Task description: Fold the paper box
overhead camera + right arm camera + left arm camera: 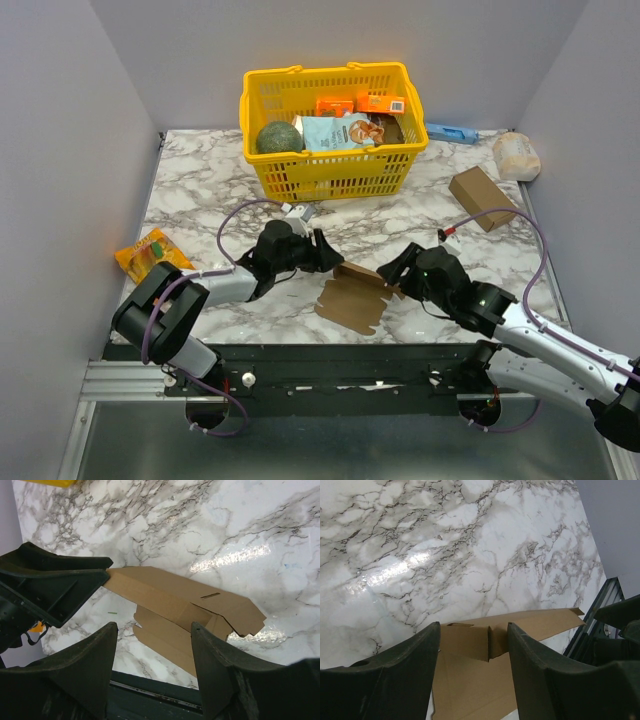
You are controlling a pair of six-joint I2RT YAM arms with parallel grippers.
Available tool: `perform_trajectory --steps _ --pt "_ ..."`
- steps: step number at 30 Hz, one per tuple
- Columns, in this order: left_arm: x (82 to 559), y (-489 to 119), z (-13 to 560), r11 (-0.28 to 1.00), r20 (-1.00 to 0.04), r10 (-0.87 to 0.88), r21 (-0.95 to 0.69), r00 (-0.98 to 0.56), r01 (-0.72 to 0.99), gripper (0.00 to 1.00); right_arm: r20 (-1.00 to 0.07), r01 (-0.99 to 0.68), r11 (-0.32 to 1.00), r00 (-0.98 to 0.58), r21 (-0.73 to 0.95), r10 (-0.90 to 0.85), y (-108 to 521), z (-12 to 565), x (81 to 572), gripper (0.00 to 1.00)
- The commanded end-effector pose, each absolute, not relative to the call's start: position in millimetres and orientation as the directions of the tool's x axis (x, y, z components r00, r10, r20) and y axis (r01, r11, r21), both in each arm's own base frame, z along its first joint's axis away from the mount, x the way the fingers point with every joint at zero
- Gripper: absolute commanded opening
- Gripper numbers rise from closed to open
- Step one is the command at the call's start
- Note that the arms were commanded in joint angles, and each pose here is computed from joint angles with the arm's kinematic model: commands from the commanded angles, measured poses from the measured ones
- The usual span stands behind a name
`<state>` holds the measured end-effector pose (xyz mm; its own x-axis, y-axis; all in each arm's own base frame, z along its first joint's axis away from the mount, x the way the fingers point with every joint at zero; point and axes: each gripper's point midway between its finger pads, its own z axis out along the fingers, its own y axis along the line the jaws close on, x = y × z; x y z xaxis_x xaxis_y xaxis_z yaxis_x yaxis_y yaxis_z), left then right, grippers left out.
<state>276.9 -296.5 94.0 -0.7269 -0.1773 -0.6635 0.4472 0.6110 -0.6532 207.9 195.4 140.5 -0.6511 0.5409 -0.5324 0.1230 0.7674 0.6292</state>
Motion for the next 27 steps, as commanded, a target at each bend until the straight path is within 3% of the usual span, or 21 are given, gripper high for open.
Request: perform_trajectory --steps 1,6,12,27 --pt "268.0 -295.1 97.7 0.578 -0.669 -0.178 -0.665 -0.722 0.473 0.61 -0.529 0.134 0.769 -0.651 0.625 0.544 192.4 135.4 205.0 0.68" --pt "259.8 -297.7 90.9 0.547 -0.657 -0.165 -0.682 -0.736 0.486 0.49 -0.530 0.132 0.768 -0.650 0.627 0.544 191.9 136.0 204.5 0.68" --pt "251.7 -293.4 79.0 0.549 -0.655 -0.145 -0.677 -0.742 0.490 0.43 -0.530 0.143 0.767 -0.644 0.625 0.552 188.3 134.0 203.9 0.68" --pt "243.5 -283.4 40.9 0.601 -0.655 -0.080 -0.633 -0.752 0.488 0.36 -0.520 0.151 0.754 -0.638 0.639 0.568 187.5 135.4 203.1 0.68"
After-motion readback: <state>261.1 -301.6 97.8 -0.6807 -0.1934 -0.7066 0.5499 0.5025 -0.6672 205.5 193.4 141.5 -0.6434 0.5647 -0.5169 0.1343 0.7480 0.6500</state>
